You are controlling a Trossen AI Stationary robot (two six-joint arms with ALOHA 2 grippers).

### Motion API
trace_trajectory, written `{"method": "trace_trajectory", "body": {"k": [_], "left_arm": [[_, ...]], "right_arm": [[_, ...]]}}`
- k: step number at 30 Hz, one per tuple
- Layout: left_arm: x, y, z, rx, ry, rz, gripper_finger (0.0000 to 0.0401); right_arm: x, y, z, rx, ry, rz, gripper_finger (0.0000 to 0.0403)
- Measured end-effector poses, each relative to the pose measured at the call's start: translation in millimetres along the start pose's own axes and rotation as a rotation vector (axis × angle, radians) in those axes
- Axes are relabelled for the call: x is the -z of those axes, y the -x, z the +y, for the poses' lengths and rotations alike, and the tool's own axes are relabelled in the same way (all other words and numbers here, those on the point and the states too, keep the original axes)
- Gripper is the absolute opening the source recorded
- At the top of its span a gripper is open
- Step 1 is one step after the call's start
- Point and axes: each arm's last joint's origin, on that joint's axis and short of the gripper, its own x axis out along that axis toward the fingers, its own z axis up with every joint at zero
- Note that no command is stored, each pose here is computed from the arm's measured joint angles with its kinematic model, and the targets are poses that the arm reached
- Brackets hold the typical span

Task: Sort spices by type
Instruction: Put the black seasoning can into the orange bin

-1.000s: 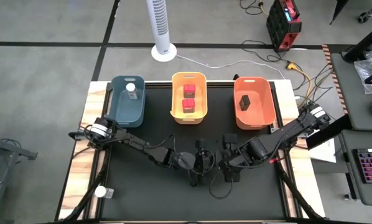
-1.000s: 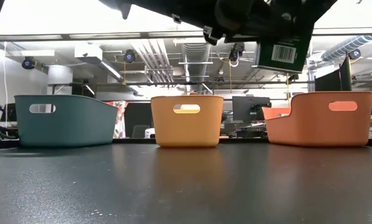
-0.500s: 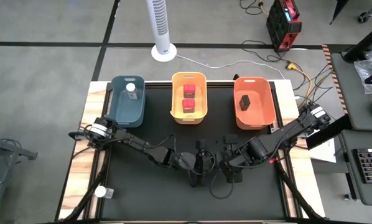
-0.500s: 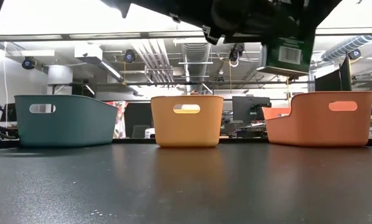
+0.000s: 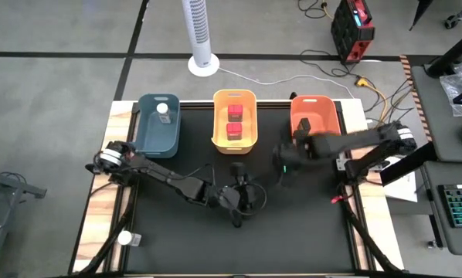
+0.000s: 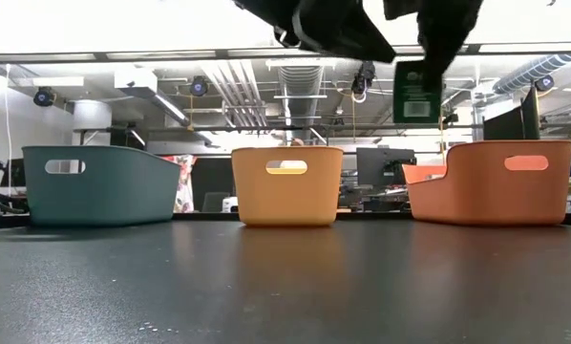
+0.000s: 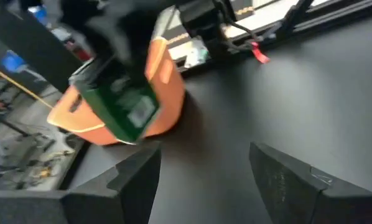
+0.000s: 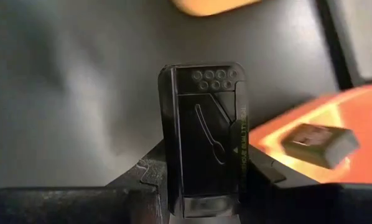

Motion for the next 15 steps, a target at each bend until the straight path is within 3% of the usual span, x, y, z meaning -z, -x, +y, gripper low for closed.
{"method": "trace_trajectory", "body": {"k": [4, 7, 11, 15], "left_arm": [[-1.9, 2.3, 4.0, -0.085, -0.008, 0.011, 0.0225], [-1.0, 2.3, 5.6, -0.136, -0.012, 0.027, 0.0220], [-0.7, 2.3, 5.6, -0.137, -0.014, 0.029, 0.0215], [-0.7, 2.4, 5.5, -0.137, -0.014, 0.029, 0.0214]], "right_arm": [[-7.4, 6.0, -55.1, 0.028, -0.188, -0.032, 0.0114], [-2.5, 12.1, -102.9, 0.066, -0.410, -0.049, 0.0114], [20.4, 12.9, -157.6, 0.164, -0.676, 0.029, 0.0114], [43.3, -0.5, -190.7, 0.216, -0.840, 0.118, 0.0114]]}}
